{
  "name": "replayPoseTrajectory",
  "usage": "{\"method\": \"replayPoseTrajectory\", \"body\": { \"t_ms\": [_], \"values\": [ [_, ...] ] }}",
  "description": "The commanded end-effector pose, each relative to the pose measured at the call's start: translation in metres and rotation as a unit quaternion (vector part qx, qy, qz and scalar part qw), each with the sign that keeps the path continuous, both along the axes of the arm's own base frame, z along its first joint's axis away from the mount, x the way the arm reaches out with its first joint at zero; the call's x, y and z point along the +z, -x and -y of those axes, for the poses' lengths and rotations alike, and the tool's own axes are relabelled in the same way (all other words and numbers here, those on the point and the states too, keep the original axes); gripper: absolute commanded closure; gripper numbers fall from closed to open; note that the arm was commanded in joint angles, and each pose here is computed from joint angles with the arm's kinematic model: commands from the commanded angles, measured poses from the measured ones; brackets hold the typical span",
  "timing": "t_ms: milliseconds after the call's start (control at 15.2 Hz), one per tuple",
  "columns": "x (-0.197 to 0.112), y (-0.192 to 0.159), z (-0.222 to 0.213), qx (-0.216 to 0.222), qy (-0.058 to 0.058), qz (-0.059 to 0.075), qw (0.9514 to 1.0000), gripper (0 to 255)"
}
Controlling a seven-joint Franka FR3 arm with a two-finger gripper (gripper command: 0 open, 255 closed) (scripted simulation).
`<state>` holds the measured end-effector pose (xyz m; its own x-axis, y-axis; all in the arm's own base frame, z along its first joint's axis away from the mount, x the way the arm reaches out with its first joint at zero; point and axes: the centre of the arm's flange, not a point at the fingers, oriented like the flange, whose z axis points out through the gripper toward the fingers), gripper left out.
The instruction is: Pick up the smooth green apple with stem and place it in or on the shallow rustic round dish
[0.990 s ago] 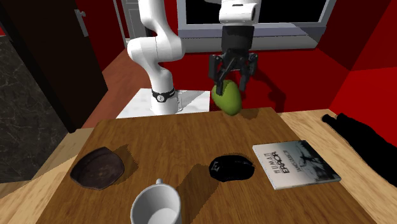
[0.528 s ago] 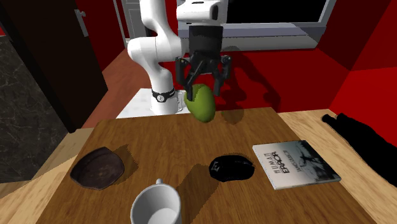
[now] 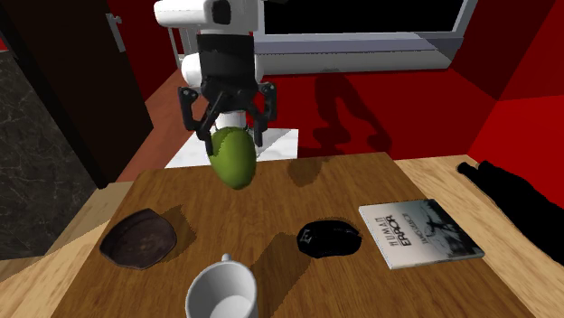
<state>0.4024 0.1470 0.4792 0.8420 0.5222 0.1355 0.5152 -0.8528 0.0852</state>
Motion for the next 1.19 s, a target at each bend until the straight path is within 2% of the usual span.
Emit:
{"method": "replayPoseTrajectory", "body": {
  "t_ms": [0,792,1122],
  "values": [
    [0.000,-0.011,0.024,0.001,0.000,0.000,1.0000,255],
    [0.010,-0.095,0.166,0.001,0.000,0.000,1.0000,255],
    [-0.017,-0.095,0.166,0.001,0.000,0.000,1.0000,255]
  ]
}}
